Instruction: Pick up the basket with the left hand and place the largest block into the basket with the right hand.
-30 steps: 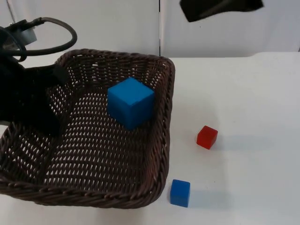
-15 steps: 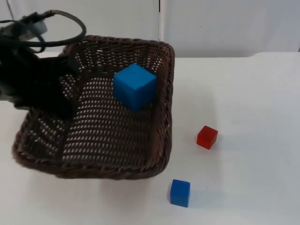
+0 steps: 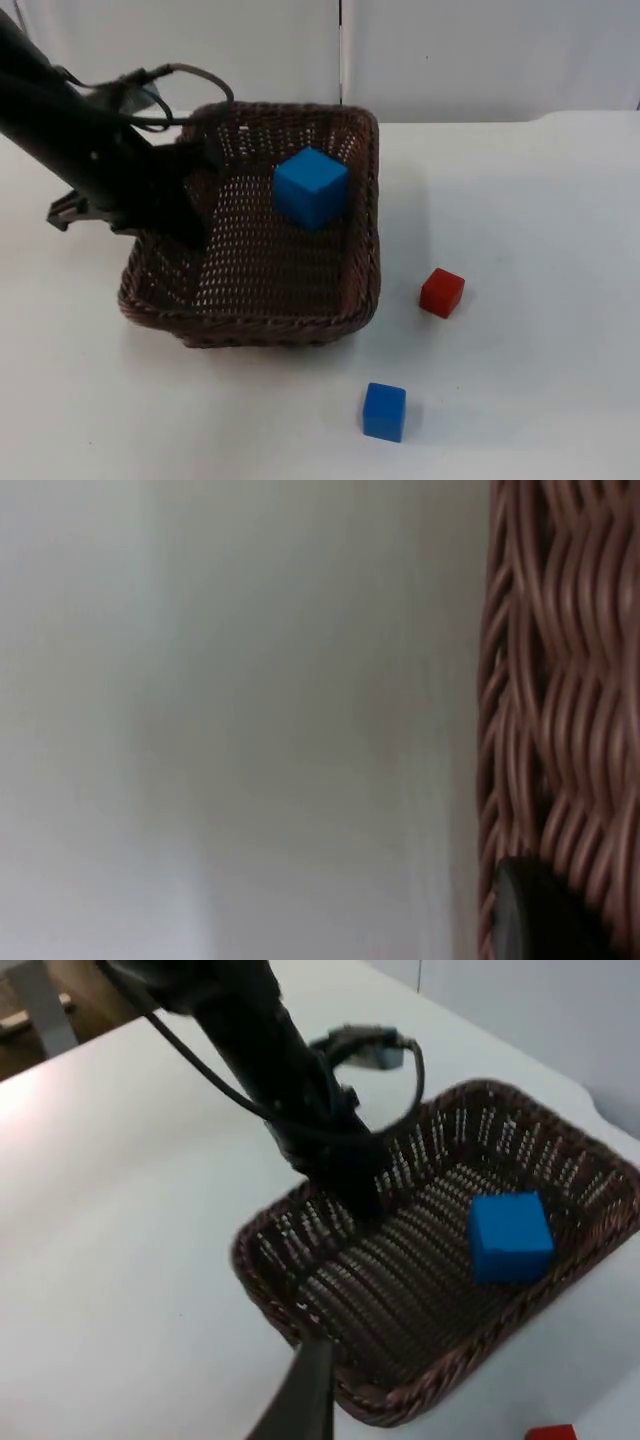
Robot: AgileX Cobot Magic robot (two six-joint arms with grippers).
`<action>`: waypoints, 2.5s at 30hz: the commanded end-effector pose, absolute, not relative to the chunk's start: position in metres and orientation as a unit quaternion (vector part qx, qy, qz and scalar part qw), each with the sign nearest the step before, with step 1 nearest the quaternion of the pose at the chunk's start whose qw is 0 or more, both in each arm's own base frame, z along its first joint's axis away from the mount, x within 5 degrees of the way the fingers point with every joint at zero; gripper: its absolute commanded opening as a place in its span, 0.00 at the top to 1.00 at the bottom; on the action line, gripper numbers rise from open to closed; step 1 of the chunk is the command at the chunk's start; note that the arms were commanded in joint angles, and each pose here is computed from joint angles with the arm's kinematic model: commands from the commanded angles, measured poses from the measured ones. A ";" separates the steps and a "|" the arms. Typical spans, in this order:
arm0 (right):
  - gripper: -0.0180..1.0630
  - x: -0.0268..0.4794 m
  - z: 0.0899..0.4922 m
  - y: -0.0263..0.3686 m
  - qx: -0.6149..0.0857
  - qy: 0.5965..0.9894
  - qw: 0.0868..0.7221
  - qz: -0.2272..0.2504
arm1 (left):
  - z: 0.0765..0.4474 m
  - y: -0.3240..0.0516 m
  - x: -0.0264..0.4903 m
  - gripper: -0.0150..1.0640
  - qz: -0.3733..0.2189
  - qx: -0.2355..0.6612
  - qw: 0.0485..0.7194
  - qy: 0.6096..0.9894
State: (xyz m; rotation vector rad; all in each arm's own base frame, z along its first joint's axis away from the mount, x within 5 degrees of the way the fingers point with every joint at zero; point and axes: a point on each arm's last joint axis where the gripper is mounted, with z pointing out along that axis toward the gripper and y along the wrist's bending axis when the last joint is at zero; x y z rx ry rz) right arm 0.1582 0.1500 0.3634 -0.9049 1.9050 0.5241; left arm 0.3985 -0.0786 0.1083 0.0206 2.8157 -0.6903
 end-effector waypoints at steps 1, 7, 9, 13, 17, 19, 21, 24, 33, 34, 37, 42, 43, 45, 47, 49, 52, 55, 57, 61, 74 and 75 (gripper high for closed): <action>0.22 0.151 0.366 0.144 -0.366 0.768 0.479 0.215 | 0.106 -0.082 0.408 0.99 -0.252 -0.003 0.126 0.959; 0.22 0.143 0.370 0.137 -0.365 0.762 0.490 0.217 | 0.094 -0.083 0.414 0.99 -0.252 -0.008 0.121 0.960; 0.22 0.143 0.370 0.137 -0.365 0.762 0.489 0.217 | 0.094 -0.083 0.414 0.99 -0.252 -0.008 0.121 0.960; 0.22 0.144 0.370 0.138 -0.365 0.761 0.491 0.216 | 0.094 -0.083 0.414 0.91 -0.253 -0.008 0.120 0.960; 0.22 0.144 0.371 0.138 -0.363 0.759 0.496 0.217 | 0.094 -0.084 0.413 0.55 -0.258 -0.009 0.114 0.959; 0.22 0.144 0.370 0.138 -0.364 0.758 0.496 0.215 | 0.095 -0.084 0.413 0.28 -0.259 -0.012 0.115 0.959; 0.22 0.144 0.370 0.138 -0.365 0.758 0.496 0.214 | 0.096 -0.084 0.413 0.18 -0.261 -0.013 0.117 0.958; 0.22 0.145 0.370 0.137 -0.369 0.757 0.498 0.207 | 0.105 -0.084 0.414 0.01 -0.260 -0.012 0.130 0.957; 0.22 0.146 0.371 0.136 -0.372 0.754 0.503 0.198 | 0.123 -0.084 0.414 0.01 -0.261 -0.006 0.150 0.954; 0.22 0.146 0.371 0.137 -0.371 0.753 0.506 0.199 | 0.123 -0.084 0.414 0.01 -0.262 -0.005 0.148 0.954; 0.22 0.147 0.372 0.137 -0.369 0.751 0.510 0.199 | 0.123 -0.084 0.413 0.01 -0.265 -0.003 0.143 0.954; 0.22 0.147 0.372 0.137 -0.368 0.750 0.513 0.199 | 0.122 -0.085 0.411 0.01 -0.271 0.000 0.131 0.954; 0.22 0.147 0.372 0.137 -0.368 0.750 0.513 0.199 | 0.123 -0.086 0.410 0.01 -0.274 0.001 0.128 0.953; 0.22 0.147 0.373 0.137 -0.367 0.749 0.514 0.199 | 0.123 -0.086 0.410 0.01 -0.275 0.002 0.126 0.953; 0.22 0.147 0.373 0.137 -0.367 0.749 0.514 0.199 | 0.123 -0.086 0.409 0.01 -0.277 0.000 0.121 0.953; 0.22 0.147 0.373 0.137 -0.367 0.749 0.514 0.199 | 0.123 -0.086 0.409 0.01 -0.278 -0.005 0.119 0.953; 0.22 0.147 0.373 0.137 -0.366 0.750 0.514 0.200 | 0.124 -0.086 0.409 0.01 -0.277 -0.007 0.123 0.953; 0.22 0.147 0.372 0.137 -0.365 0.751 0.512 0.201 | 0.130 -0.084 0.409 0.01 -0.270 -0.011 0.141 0.952; 0.22 0.146 0.372 0.137 -0.367 0.753 0.509 0.201 | 0.137 -0.079 0.404 0.01 -0.250 -0.026 0.174 0.952; 0.22 0.146 0.372 0.137 -0.367 0.753 0.508 0.201 | 0.143 -0.075 0.391 0.01 -0.236 -0.034 0.188 0.953; 0.22 0.145 0.374 0.135 -0.363 0.748 0.517 0.203 | 0.170 -0.068 0.336 0.01 -0.224 -0.032 0.207 0.952; 0.22 0.145 0.375 0.135 -0.362 0.747 0.519 0.204 | 0.172 -0.067 0.333 0.01 -0.224 -0.032 0.209 0.951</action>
